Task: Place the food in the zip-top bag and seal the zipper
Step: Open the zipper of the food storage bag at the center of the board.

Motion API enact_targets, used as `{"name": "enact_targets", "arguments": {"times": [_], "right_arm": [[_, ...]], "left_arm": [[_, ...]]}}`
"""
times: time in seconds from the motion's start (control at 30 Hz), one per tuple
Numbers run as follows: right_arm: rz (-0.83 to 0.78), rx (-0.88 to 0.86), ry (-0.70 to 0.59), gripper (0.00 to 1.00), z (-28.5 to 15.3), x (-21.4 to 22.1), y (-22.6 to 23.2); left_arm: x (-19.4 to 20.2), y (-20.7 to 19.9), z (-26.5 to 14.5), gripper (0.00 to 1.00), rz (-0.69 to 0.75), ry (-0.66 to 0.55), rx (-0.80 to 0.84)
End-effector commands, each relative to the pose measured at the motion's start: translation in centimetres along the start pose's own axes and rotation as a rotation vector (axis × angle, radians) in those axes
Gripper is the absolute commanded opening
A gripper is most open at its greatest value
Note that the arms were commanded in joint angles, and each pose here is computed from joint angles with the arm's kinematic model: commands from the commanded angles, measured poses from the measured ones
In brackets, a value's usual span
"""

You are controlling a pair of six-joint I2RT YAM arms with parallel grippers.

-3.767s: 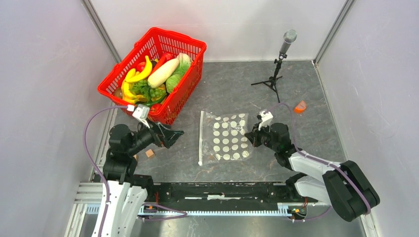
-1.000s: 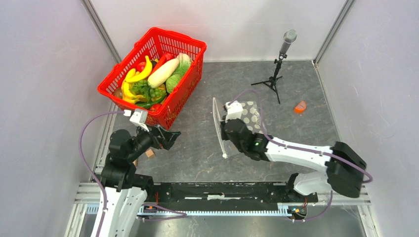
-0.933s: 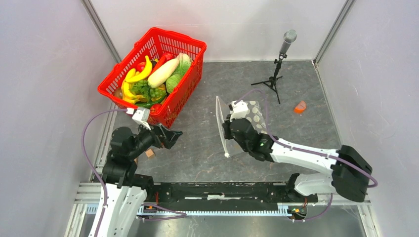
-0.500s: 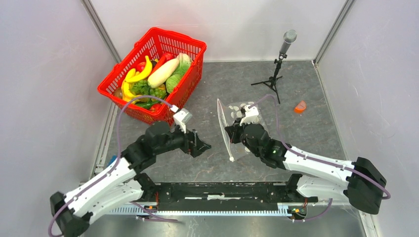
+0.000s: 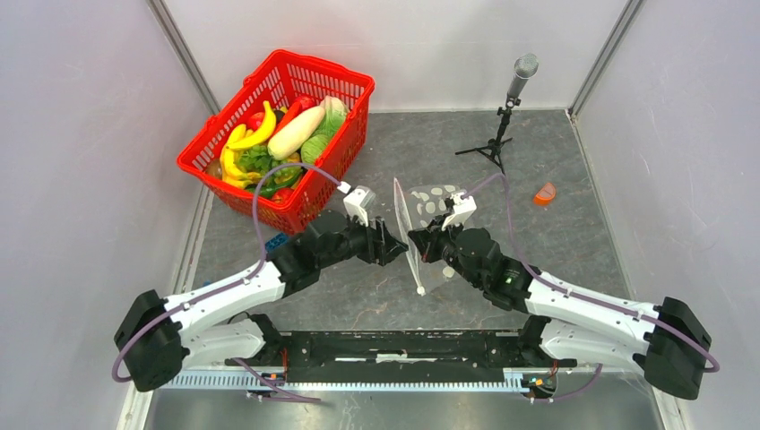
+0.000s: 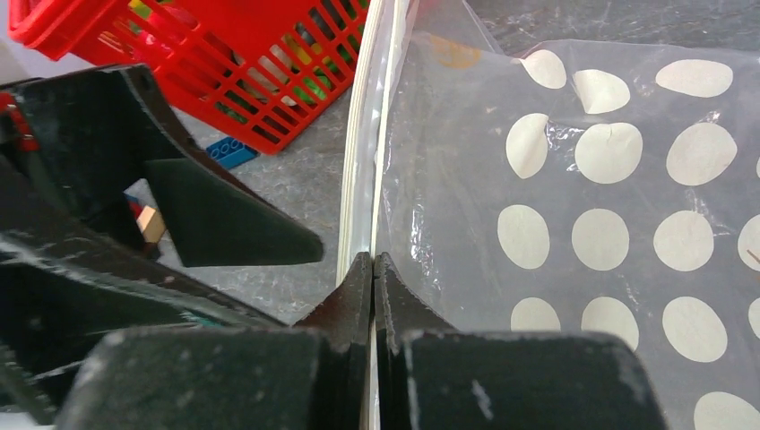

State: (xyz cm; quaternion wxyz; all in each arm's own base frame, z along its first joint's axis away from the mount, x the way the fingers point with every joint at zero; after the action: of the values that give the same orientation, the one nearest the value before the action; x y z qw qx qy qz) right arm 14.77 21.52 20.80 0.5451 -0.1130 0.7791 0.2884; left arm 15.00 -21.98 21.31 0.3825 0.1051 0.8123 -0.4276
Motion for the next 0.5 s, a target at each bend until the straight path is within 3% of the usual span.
{"name": "enact_targets", "arguments": {"times": [0.0,0.1,0.17,0.27,0.4,0.47], "right_arm": [[0.006,-0.053,-0.043,0.00,-0.5,-0.7,0.3],[0.001,-0.057,-0.055,0.00,-0.8,-1.0,0.2],[-0.013,-0.048,-0.054,0.00,-1.1,-1.3,0.2],[-0.040,-0.044,-0.058,0.00,-1.5,-1.5,0.0],[-0.044,-0.091,-0.076,0.00,-1.9,-2.0,0.3],[-0.042,-0.096,-0.080,0.00,-2.1,-2.2,0.3]], "left_arm": [[-1.9,-2.4,1.6,0.67,-0.039,-0.109,0.084],[-1.6,-1.8,2.3,0.58,-0.036,-0.093,0.039],[-1.3,-1.4,2.3,0.46,-0.041,-0.098,0.013],[-1.1,-1.2,2.4,0.43,-0.035,-0.097,0.002],[-0.9,-1.2,2.5,0.28,-0.031,-0.077,0.015],[-0.9,-1.2,2.4,0.25,-0.031,-0.082,0.021]]}}
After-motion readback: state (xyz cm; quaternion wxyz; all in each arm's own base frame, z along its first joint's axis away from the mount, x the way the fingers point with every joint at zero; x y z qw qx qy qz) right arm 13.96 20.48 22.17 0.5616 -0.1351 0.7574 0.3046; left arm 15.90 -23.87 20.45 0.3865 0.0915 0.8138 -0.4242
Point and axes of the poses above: each gripper's point midway between its finger pads, its own z axis out along the fingers, its own y axis along the line the jaws close on, x = y × z, the point moved 10 cm from there along -z, back along the fingers, and after that the axes turned 6 degrees about -z, right-handed, at the moved point
